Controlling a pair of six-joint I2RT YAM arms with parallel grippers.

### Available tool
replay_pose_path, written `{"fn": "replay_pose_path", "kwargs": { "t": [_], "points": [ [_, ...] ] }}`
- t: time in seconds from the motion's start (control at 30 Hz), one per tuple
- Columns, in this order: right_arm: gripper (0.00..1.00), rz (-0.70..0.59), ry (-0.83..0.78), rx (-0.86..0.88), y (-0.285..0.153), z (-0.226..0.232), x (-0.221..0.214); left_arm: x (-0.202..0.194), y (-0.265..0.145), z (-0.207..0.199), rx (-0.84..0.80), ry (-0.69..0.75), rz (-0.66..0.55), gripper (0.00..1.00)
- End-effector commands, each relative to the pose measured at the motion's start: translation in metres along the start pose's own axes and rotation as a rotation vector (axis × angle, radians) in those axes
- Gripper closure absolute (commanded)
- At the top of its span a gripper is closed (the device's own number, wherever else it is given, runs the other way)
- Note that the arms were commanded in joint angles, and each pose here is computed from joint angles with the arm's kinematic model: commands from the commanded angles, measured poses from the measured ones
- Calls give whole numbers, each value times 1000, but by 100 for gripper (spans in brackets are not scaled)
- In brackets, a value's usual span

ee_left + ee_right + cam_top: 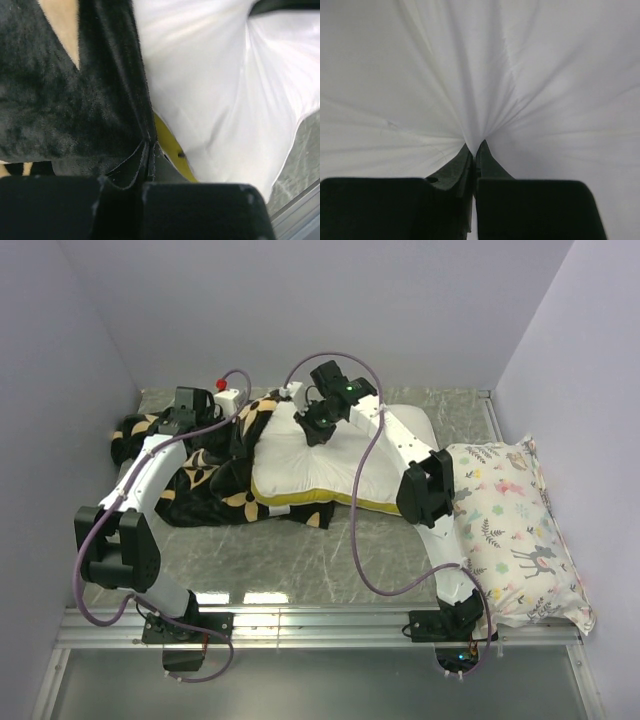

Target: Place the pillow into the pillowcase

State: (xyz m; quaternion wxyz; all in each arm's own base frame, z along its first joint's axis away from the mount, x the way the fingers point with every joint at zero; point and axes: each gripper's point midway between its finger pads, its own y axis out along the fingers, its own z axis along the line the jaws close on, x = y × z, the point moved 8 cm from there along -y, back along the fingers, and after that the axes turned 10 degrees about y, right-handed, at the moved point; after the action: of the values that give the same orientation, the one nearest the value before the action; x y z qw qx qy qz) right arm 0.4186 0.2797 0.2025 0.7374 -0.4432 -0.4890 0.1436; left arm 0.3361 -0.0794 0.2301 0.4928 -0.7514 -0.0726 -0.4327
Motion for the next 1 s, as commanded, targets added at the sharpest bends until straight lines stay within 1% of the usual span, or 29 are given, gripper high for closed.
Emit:
{"fn": "replay_pose_path", "kwargs": {
  "t": [0.0,0.07,0.17,0.2,0.27,0.33,0.4,0.57,0.6,0.67,0.7,0.77,0.8,0.83,0.87,0.9,0.93,0.97],
  "points": [
    [100,-329,37,-244,-41,-26,65,-3,-19,-15,-69,60,-7,100],
    [100,-365,79,-308,-30,-35,69,-2,-25,-20,-90,75,-19,100],
    [100,-416,222,-365,-8,-46,70,-2,-26,-25,-153,86,-16,100],
    [100,-443,241,-370,-5,-46,76,-4,-25,-27,-185,79,-5,99],
    [100,-435,265,-385,14,-46,74,0,-23,-28,-208,77,-8,98],
    [100,-429,255,-388,33,-37,74,3,-15,-26,-222,64,-1,96],
    [100,-434,266,-349,46,-27,76,8,-4,-20,-206,51,10,93],
    [100,-393,265,-252,64,-6,72,11,10,-2,-73,6,26,89],
    [84,-384,259,-224,63,-3,71,9,10,-1,-58,-5,25,86],
    [62,-365,258,-205,50,3,67,2,11,2,-45,-48,21,82],
    [48,-355,248,-193,42,4,66,1,5,2,-47,-65,4,79],
    [36,-337,246,-167,12,8,60,-12,4,2,-67,-107,2,77],
    [30,-317,238,-137,4,12,55,-11,-3,1,-86,-102,-38,73],
    [28,-317,230,-119,-22,19,55,-14,-4,0,-92,-120,-42,66],
    [26,-313,195,-64,-35,21,51,-22,-5,-3,-100,-149,-33,62],
    [26,-300,159,-28,-46,27,46,-22,-12,-4,-99,-143,-56,54],
    [25,-261,139,-1,-59,37,33,-24,-16,-6,-92,-141,-60,52],
    [24,-243,61,43,-63,43,25,-31,-18,-6,-85,-135,-52,48]
  ]
}}
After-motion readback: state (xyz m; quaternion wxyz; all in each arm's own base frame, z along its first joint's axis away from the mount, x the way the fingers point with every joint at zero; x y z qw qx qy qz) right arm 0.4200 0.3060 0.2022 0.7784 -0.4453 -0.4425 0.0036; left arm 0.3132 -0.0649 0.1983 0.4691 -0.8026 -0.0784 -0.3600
